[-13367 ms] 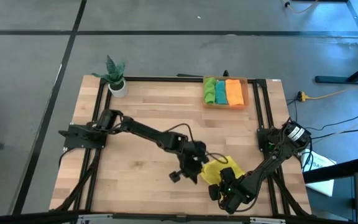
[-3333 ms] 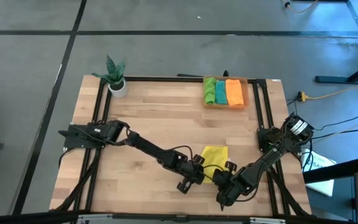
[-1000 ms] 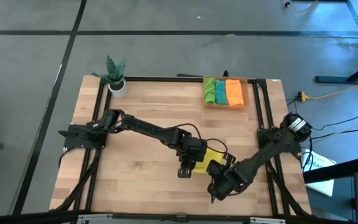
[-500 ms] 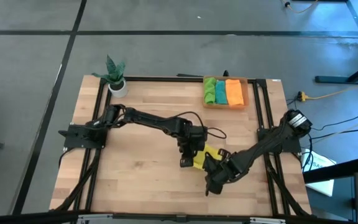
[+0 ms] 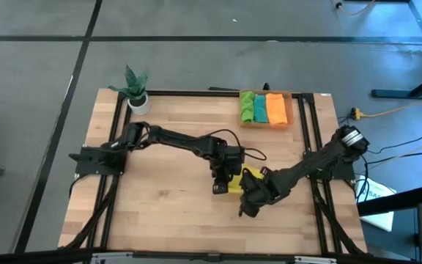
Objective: Roll microfiber towels into tight, uniform cylinder then place into a basket
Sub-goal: Fold the yellow towel
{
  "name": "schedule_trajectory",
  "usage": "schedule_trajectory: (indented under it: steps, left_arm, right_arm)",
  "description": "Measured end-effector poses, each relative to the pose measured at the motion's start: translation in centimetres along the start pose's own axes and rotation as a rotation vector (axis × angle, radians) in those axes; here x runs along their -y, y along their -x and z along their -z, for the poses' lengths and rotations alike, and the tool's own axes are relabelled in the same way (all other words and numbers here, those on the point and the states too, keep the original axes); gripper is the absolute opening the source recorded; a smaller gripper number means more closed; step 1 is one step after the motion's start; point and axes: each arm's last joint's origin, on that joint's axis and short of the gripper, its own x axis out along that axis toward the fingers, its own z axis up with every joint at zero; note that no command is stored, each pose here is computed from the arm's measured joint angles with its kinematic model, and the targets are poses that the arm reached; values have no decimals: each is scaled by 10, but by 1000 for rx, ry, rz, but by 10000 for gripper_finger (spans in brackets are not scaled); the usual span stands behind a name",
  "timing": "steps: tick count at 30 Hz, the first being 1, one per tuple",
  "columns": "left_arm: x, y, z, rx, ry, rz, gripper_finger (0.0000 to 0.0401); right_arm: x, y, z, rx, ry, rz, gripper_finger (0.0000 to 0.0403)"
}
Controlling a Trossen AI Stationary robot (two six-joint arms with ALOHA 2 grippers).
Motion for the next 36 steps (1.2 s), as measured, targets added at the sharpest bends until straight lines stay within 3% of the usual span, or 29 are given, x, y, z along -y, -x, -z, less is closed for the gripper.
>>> schedule_trajectory:
  steps: [4,10,15,20,24,36]
  left_arm:
    - [-7,4,1,-21,29,59,0]
    - [-13,8,6,-82,81,110,0]
    - [-21,-3,10,-109,74,100,0]
    - [-27,-10,8,-69,50,-48,0]
    - [-28,-10,2,-13,26,-94,0]
    - [-27,-10,8,-78,55,-23,0]
  right_arm:
    - [4,-16,-1,-73,-20,-93,0]
    - [-3,-21,-5,-41,31,-208,0]
    - [-2,-20,-7,-40,30,-218,0]
    - [2,-19,-8,15,7,-159,0]
    - [2,-19,-7,10,6,-152,0]
    - [13,-8,-7,190,-30,26,0]
